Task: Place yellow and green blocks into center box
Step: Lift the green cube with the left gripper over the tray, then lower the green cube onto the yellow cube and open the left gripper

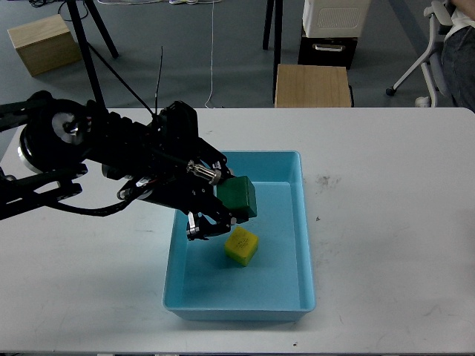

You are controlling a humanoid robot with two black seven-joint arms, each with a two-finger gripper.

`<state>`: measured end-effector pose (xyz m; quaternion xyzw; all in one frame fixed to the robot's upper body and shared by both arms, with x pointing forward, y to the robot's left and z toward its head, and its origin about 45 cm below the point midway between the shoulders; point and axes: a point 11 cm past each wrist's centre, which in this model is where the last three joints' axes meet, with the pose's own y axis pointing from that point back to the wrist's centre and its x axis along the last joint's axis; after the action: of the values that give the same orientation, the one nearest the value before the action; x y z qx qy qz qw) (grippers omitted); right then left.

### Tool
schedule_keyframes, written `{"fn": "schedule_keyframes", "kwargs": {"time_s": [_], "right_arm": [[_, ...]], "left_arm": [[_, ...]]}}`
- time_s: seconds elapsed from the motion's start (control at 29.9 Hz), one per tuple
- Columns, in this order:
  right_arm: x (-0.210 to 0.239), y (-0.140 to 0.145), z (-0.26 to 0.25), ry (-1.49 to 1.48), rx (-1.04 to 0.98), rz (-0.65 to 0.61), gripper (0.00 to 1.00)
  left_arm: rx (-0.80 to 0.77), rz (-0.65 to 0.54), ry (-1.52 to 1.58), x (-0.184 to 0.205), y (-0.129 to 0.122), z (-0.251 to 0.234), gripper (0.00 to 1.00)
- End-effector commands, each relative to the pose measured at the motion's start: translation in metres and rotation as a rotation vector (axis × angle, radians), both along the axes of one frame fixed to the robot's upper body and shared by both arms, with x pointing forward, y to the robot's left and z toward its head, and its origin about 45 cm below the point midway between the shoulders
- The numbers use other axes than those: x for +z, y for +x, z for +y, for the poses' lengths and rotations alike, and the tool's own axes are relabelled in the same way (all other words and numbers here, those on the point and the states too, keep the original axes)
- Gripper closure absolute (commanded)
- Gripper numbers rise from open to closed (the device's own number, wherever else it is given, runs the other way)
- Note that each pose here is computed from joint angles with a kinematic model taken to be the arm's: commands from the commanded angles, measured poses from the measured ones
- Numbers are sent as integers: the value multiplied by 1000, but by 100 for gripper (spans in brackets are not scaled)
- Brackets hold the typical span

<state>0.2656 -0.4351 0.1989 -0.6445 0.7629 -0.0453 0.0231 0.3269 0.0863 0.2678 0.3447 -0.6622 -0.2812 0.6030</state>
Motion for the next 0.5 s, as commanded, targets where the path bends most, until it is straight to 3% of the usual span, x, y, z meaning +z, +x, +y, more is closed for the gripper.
{"fn": "schedule_keyframes", "kwargs": {"time_s": [0.0, 0.47], "right_arm": [[0, -1, -1, 0, -2, 1, 3], [-3, -1, -4, 26, -17, 4, 3]], "left_arm": [[45, 14, 41, -19, 15, -1, 83], [38, 74, 77, -50, 4, -6, 78]]}}
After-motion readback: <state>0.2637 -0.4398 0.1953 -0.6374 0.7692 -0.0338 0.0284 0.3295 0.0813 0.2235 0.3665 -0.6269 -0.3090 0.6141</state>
